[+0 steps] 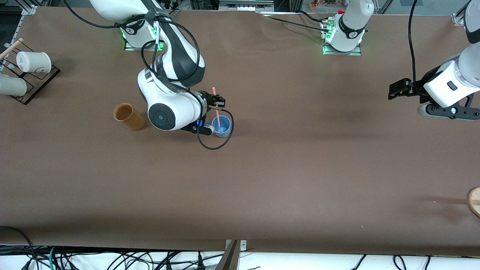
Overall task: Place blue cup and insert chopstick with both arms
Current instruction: 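Move the chopstick with the right gripper over the blue cup, then lower the chopstick into the blue cup and open the right gripper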
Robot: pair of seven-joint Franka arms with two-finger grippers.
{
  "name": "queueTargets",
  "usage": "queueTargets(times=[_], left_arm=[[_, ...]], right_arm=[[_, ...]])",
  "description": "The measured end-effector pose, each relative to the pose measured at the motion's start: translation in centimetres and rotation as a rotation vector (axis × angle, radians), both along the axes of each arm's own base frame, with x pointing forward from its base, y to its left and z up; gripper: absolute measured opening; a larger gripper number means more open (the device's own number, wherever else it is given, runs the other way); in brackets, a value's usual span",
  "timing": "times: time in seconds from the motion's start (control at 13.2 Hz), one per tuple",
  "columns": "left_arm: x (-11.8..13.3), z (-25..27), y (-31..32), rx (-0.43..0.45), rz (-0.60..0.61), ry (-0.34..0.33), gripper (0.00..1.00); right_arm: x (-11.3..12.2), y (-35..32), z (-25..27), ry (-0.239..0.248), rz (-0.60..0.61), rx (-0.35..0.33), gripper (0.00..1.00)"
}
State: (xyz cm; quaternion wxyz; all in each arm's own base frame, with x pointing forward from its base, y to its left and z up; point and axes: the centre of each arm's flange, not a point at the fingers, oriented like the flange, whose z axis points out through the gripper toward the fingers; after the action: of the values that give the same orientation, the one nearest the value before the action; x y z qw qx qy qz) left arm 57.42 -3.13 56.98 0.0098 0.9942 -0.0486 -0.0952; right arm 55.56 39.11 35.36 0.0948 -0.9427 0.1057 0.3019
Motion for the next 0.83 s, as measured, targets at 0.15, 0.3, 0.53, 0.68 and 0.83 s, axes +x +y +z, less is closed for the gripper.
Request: queueTargets(times=[0.15,0.3,0.53,0.68,0.83], left_arm=[[0.1,0.0,0.0,0.000,0.000,0.000,1.00],[0.1,0.0,0.0,0.000,0.000,0.000,1.00],[0.1,0.0,0.0,0.000,-0.001,0.000,1.00],[0.1,0.0,-0.1,0.000,-0.001,0.000,1.00],[0.1,0.0,-0.1,0.000,-0.001,0.000,1.00]], right_arm=[[0.4,-0.5,-0.4,-0.006,-0.005,-0.012,0.45],[0.8,-0.7,0.2,-0.040,0.010,-0.036,0.68],[2.3,-2.1,2.3,-0.187,0.086,-0.175,1.00],[3.9,-4.0,4.5,-0.287,0.128,-0.223,1.00],[6.2,-8.6,8.5,-0.381,0.182,-0.186,1.00]])
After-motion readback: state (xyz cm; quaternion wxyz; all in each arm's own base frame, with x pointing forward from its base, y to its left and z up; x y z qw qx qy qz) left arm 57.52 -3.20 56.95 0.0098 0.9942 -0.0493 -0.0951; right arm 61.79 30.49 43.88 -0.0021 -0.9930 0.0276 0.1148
